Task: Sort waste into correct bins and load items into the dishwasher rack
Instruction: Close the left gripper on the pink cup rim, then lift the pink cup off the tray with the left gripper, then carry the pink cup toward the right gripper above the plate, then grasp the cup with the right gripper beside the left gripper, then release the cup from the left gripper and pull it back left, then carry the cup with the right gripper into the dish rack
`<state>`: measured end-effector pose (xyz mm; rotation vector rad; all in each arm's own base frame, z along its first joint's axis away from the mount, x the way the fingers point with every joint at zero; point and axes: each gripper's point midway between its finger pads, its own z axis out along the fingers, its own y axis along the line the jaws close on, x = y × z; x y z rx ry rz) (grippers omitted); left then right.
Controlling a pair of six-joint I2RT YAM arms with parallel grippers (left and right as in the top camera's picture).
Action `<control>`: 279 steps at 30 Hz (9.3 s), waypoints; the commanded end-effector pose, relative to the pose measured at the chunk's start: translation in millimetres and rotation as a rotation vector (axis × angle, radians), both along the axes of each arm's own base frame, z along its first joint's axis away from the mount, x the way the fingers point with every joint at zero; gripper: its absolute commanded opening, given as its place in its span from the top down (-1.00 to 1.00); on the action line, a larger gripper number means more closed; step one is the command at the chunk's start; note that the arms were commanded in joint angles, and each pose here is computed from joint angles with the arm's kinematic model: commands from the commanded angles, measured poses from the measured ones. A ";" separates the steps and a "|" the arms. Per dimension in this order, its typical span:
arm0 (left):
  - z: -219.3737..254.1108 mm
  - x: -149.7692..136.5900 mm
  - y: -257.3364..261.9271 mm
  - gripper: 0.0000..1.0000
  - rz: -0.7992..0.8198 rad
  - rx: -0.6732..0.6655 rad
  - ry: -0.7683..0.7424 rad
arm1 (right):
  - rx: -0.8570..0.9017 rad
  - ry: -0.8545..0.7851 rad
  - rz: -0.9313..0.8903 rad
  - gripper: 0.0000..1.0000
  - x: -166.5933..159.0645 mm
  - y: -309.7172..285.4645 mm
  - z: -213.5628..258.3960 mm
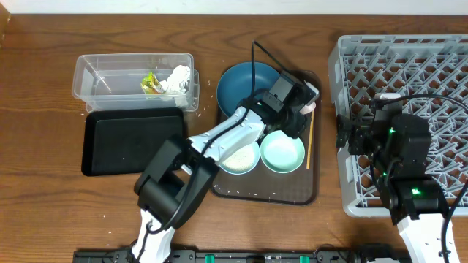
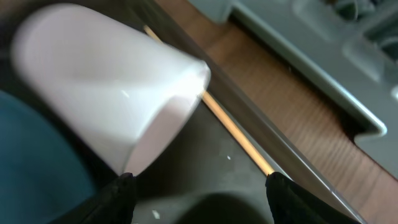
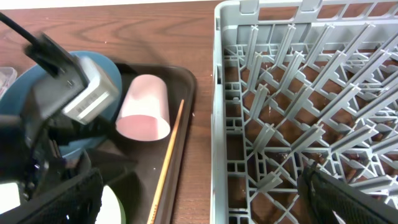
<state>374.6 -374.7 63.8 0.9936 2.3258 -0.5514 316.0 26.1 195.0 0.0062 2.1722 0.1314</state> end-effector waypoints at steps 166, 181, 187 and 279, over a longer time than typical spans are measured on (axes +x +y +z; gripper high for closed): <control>227.6 -53.0 86.4 0.86 -0.349 -0.840 0.510 | 0.232 -0.643 1.084 -0.96 1.2 148.9 113.0; 227.5 -58.5 80.4 0.88 -0.361 -0.836 0.528 | 0.239 -0.672 1.184 -0.77 -14.6 155.2 117.7; 227.5 -60.6 78.1 0.86 -0.365 -0.834 0.535 | 0.246 -0.671 1.204 -0.77 -18.3 160.6 117.6; 161.8 -2.2 302.7 0.32 0.769 0.034 0.097 | 0.018 0.417 -0.940 0.98 -47.6 -321.5 -19.1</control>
